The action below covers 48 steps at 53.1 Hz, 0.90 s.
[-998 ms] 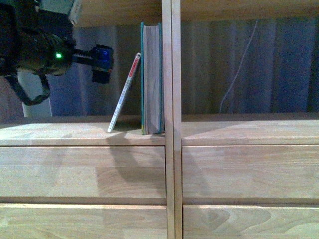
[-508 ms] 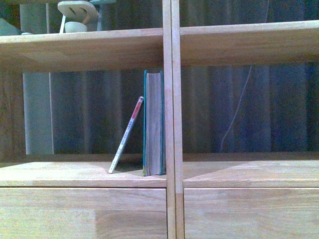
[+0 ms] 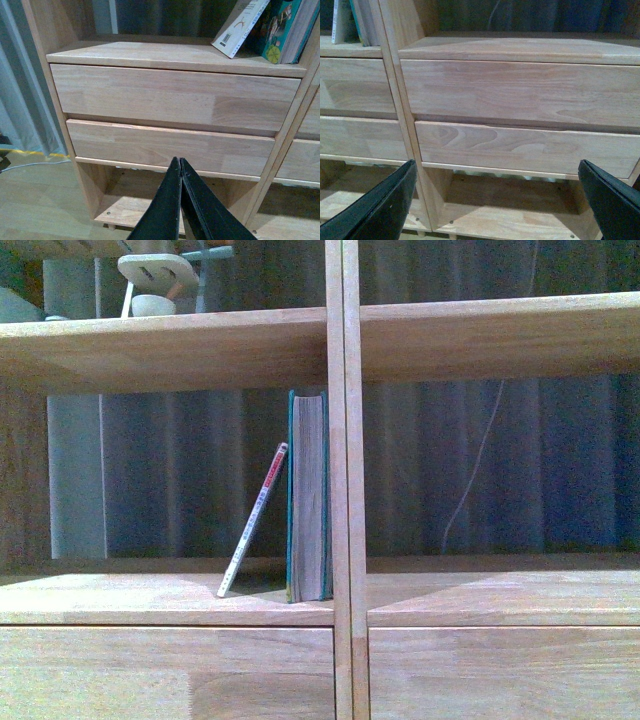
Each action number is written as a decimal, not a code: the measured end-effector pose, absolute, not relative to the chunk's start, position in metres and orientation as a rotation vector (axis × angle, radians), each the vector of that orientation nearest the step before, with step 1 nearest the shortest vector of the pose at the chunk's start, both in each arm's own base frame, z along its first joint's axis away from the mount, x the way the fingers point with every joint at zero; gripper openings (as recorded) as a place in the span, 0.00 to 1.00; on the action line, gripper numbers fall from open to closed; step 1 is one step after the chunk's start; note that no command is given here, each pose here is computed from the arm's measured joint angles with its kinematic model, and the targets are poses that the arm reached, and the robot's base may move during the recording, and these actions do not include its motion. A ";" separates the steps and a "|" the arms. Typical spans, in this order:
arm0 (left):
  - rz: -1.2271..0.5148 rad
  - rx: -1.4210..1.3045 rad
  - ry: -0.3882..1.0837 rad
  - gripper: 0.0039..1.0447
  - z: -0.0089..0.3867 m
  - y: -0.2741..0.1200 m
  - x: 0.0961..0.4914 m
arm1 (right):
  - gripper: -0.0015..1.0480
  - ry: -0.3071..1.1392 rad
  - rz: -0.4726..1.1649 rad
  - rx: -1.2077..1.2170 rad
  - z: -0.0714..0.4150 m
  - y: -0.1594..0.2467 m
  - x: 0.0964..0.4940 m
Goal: Organize books on shelf
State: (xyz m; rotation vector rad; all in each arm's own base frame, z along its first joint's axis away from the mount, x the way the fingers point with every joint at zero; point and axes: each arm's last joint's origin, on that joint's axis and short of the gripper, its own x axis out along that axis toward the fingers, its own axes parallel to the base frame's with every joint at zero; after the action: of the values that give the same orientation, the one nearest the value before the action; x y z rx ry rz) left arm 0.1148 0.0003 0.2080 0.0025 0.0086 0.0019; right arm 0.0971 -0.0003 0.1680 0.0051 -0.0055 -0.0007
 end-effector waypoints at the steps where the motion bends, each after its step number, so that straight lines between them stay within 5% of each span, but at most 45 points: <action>1: 0.002 0.002 0.008 0.02 0.206 0.000 0.114 | 0.86 -0.006 0.000 0.005 0.168 0.000 0.097; 7: 0.002 0.002 0.007 0.02 0.199 0.000 0.112 | 0.68 -0.006 0.000 0.005 0.168 0.000 0.097; 15: 0.002 0.002 -0.002 0.02 0.189 0.000 0.109 | 0.32 -0.006 0.000 0.005 0.168 0.000 0.097; 25: 0.002 0.002 -0.001 0.02 0.182 0.000 0.098 | 0.02 -0.006 0.000 0.004 0.168 0.000 0.097; 31: 0.003 0.002 -0.004 0.02 0.180 0.000 0.098 | 0.04 -0.006 0.000 0.002 0.168 0.000 0.097; 48: 0.002 0.002 -0.003 0.02 0.167 0.000 0.097 | 0.57 -0.006 0.000 0.002 0.168 0.000 0.097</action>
State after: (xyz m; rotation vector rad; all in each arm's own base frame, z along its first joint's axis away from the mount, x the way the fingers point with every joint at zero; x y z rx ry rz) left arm 0.0974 0.0002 0.1669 0.0025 -0.0032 0.0023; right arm 0.0971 -0.0003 0.1681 0.0025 -0.0059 -0.0004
